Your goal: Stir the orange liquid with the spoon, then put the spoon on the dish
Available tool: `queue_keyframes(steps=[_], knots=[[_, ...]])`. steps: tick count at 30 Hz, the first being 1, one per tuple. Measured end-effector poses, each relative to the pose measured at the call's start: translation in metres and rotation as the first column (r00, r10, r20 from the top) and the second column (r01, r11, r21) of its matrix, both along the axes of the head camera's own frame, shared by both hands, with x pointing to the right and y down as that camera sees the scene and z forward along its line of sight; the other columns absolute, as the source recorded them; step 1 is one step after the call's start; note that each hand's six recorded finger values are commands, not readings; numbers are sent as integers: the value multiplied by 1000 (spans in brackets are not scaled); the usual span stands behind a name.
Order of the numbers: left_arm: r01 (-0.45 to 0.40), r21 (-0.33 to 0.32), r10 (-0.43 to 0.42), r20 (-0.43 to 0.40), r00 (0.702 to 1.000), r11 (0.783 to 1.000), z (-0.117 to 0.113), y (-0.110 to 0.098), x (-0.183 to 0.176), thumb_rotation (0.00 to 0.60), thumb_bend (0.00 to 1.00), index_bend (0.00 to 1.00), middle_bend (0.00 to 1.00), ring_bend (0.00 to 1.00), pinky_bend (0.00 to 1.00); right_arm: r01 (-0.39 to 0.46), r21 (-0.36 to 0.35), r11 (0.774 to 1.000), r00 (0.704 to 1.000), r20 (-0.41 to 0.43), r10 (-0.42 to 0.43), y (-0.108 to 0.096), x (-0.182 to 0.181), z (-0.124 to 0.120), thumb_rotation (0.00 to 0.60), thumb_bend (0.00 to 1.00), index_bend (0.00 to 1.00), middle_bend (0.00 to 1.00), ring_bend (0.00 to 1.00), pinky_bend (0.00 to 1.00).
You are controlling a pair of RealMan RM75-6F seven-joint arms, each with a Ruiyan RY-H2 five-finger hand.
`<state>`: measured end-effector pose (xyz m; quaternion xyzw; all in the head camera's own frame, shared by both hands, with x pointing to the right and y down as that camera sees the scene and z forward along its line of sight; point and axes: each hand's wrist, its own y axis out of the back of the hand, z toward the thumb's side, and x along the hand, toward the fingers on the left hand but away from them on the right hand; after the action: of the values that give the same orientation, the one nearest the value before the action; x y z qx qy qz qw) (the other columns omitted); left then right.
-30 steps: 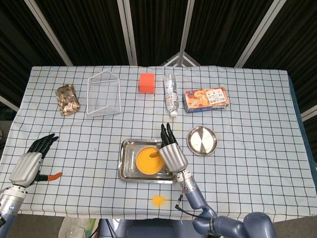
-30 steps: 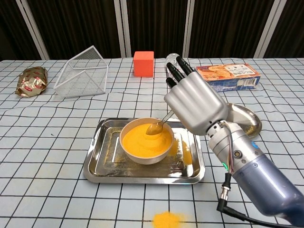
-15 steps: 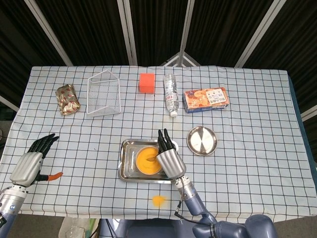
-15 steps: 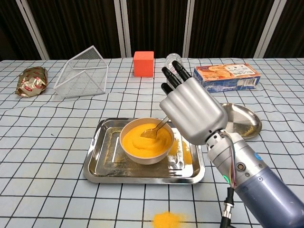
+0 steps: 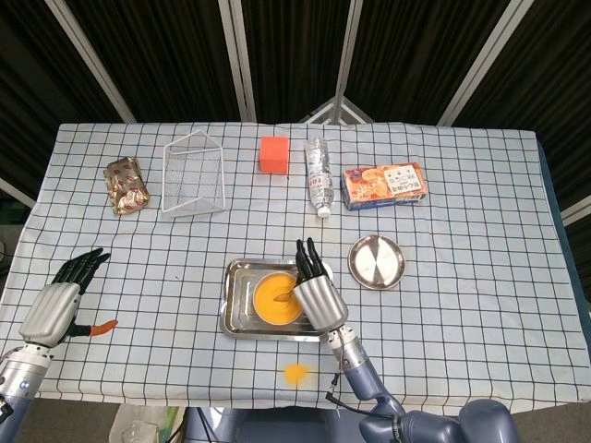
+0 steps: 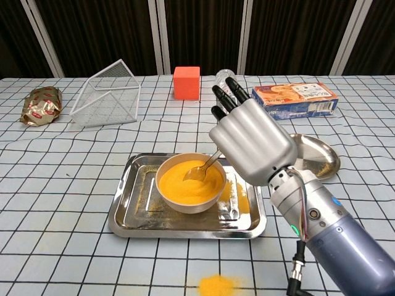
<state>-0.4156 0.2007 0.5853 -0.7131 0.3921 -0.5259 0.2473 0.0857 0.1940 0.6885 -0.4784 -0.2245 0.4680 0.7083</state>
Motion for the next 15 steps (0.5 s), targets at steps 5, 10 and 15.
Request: queue_keyframes(steps=[5, 10, 15], knots=[[-2, -4, 2, -1, 1000, 1000, 1, 0, 1, 600, 0, 0, 0, 0, 20, -13, 25, 1000, 1000, 0, 13, -12, 2, -5, 600, 799, 797, 273, 0, 0], [-7, -5, 7, 0, 1000, 1000, 2, 0, 2, 600, 0, 0, 0, 0, 20, -14, 48, 999, 1000, 11, 14, -21, 2, -14, 600, 799, 797, 273, 0, 0], [-6, -3, 6, 1, 1000, 1000, 1, 0, 2, 600, 0, 0, 0, 0, 20, -12, 57, 998, 1000, 5, 11, -23, 2, -19, 600, 800, 797, 273, 0, 0]])
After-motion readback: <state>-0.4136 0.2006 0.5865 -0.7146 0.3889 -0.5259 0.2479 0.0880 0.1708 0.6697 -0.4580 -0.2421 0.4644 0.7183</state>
